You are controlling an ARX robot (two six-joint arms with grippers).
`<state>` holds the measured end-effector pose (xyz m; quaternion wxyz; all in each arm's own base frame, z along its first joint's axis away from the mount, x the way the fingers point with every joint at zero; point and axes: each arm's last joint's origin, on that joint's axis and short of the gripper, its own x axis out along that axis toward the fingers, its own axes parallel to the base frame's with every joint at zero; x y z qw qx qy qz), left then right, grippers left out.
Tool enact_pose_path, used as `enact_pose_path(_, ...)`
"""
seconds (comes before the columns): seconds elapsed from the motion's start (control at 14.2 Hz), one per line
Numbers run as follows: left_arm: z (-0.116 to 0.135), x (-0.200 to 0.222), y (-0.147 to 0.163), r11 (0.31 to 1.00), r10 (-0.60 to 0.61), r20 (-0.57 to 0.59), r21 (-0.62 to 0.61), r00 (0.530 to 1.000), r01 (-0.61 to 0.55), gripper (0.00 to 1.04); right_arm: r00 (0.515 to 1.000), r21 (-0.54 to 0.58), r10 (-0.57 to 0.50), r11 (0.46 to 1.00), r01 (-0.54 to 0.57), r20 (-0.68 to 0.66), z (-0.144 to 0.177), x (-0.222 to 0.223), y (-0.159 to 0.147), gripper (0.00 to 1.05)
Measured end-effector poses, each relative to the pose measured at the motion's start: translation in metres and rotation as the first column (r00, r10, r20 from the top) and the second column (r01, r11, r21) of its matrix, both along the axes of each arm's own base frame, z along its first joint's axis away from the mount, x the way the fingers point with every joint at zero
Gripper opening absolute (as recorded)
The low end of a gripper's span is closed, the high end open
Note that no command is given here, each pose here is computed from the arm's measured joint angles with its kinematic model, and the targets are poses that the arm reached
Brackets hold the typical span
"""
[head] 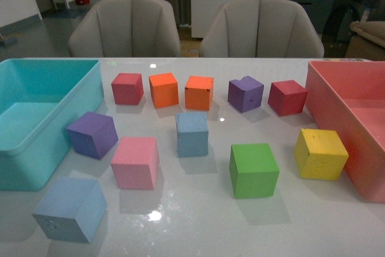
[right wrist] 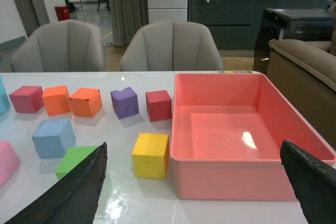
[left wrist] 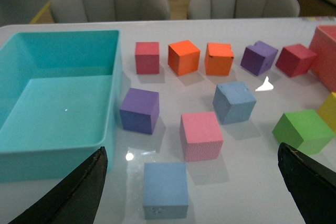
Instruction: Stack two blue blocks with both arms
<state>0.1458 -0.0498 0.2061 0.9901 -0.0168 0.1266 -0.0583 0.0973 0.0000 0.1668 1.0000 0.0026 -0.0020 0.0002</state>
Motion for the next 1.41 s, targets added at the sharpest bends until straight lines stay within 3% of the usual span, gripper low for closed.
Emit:
enact_pose_path(0.21,-0.019,0.056,-0.027,0.977,-0.152,-0.19,0.119,0.97,0.176,0.98,1.0,0.0,0.0,1.0,0.0,0.0,0.0,0.0,0.0,0.98)
enact_pose_path(0.57,-0.074,0.109,-0.019,0.972,-0.081,-0.484,0.155,0.871,0.176,0.98,1.0,0.0,0.0,1.0,0.0,0.0,0.0,0.0,0.0,0.98)
enact_pose_path(1.41,-0.11,0.129,-0.001,0.993,-0.004,-0.587,0.095,0.809,0.074,0.98,1.0,0.0,0.0,1.0,0.0,0.0,0.0,0.0,0.0,0.98)
